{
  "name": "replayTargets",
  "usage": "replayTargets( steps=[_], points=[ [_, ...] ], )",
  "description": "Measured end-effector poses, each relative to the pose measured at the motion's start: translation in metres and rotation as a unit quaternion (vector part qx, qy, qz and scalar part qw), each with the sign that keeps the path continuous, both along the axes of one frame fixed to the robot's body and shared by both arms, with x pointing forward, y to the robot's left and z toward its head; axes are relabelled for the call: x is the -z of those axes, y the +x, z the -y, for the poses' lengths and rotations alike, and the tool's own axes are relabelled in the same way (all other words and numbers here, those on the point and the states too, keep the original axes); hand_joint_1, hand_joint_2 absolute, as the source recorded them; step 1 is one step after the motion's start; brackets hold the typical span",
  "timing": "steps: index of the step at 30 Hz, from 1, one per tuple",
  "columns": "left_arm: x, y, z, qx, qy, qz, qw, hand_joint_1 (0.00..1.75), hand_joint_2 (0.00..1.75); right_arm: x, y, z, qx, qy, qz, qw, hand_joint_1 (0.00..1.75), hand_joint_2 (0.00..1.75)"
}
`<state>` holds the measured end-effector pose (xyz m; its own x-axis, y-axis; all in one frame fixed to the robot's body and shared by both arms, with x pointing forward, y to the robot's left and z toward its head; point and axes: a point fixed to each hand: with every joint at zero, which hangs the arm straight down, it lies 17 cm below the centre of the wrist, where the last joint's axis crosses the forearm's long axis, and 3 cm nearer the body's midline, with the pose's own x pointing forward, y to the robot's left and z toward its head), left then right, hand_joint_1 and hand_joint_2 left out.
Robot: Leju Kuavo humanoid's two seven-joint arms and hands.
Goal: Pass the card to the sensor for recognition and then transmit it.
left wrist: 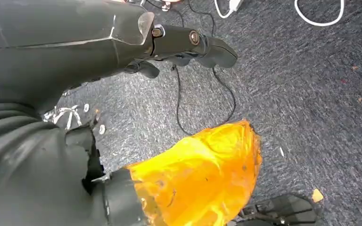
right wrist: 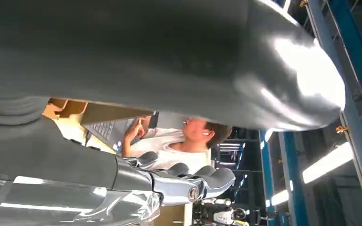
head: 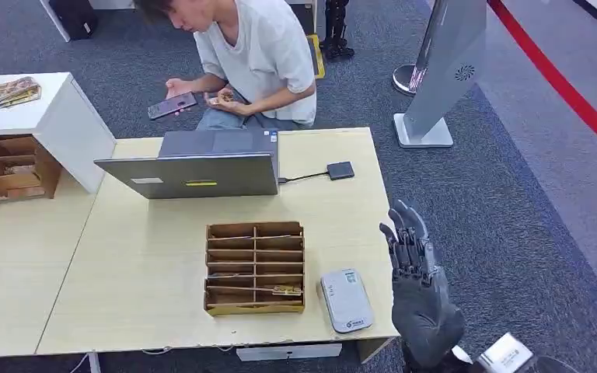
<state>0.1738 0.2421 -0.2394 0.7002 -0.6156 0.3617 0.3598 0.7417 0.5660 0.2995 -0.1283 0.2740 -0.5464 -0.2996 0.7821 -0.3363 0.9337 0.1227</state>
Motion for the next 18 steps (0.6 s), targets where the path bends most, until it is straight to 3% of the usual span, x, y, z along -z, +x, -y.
replayTargets(
  steps=[5,6,12,18],
  points=[
    [0.000,0.000,-0.001,-0.004,-0.001,0.000,1.000,0.00,0.00,0.001,0.000,0.000,0.002,-0.007,0.001,1.000,0.00,0.00],
    [0.000,0.000,-0.001,-0.005,-0.001,0.001,1.000,0.00,0.00,0.002,-0.001,-0.001,0.004,-0.014,0.003,1.000,0.00,1.75],
    [0.000,0.000,-0.004,-0.017,-0.002,0.001,1.000,0.00,0.00,0.022,-0.006,-0.021,0.033,-0.142,0.030,0.989,0.00,1.75],
    [0.000,0.000,-0.004,-0.020,-0.003,0.001,1.000,0.00,0.00,0.061,-0.006,-0.051,0.057,-0.292,0.050,0.953,0.00,1.75]
  ],
)
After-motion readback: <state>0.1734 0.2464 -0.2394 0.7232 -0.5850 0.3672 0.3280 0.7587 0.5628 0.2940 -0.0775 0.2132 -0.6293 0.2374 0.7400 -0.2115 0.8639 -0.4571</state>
